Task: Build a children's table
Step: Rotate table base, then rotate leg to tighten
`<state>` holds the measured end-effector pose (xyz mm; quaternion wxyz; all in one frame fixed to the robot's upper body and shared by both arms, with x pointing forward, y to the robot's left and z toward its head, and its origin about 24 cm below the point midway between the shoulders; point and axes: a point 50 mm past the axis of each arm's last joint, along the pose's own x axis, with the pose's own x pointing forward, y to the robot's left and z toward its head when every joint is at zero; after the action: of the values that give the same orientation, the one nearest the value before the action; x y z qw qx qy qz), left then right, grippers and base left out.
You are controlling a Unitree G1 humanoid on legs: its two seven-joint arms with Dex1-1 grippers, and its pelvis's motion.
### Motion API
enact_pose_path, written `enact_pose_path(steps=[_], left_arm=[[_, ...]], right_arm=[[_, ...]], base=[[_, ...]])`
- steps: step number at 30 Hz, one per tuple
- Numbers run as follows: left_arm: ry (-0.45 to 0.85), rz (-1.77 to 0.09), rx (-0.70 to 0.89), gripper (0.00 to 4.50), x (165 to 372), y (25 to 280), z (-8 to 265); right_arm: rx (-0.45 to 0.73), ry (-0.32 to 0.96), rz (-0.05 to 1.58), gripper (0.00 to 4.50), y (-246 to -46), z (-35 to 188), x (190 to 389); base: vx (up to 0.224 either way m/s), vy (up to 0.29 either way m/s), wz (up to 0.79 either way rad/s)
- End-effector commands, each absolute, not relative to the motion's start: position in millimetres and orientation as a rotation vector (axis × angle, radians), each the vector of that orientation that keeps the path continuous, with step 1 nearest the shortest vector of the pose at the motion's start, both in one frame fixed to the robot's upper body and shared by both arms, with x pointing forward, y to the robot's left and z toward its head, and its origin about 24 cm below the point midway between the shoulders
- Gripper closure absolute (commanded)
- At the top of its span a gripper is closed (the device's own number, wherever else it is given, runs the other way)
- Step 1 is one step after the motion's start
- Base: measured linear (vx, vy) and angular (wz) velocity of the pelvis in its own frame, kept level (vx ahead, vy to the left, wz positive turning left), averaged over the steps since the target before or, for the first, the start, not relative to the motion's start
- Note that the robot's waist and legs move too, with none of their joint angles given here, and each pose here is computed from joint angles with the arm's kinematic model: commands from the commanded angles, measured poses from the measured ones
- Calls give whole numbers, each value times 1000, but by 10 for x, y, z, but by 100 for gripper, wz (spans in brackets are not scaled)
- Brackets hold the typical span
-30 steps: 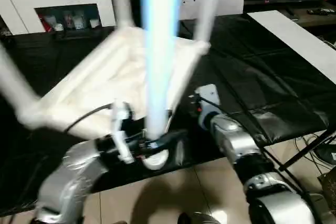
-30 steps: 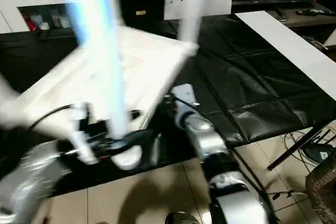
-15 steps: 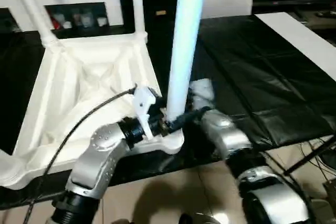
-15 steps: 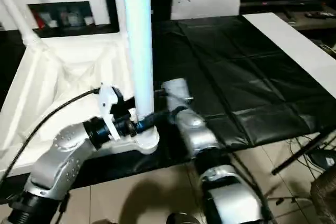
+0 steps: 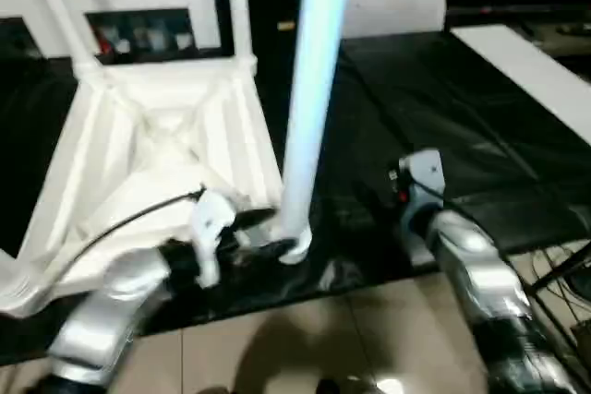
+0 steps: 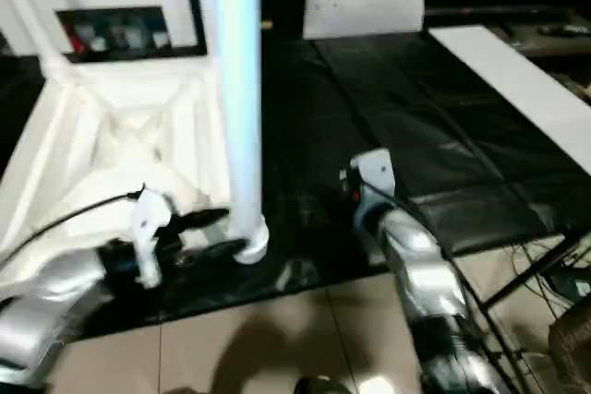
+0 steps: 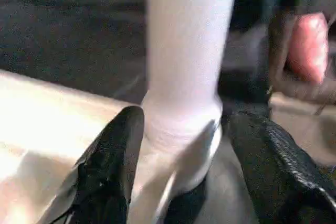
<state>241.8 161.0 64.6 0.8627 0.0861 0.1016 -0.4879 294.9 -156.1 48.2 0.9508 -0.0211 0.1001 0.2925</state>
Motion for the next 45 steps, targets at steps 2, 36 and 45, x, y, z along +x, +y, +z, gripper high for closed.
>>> enact_pose_path(steps=[2, 36, 45], left_arm=[[261, -1036, 261, 201, 2465, 1736, 639], [551, -1225, 457, 448, 2717, 1967, 512], [402, -1316, 439, 448, 2787, 1680, 553]], right_arm=[[-51, 196, 752, 0, -1483, 583, 2802], [-144, 270, 1058, 0, -1378, 736, 2285], [-149, 234, 968, 0, -1416, 759, 2423]], base=[[0, 0, 0], [0, 0, 0], [0, 0, 0]])
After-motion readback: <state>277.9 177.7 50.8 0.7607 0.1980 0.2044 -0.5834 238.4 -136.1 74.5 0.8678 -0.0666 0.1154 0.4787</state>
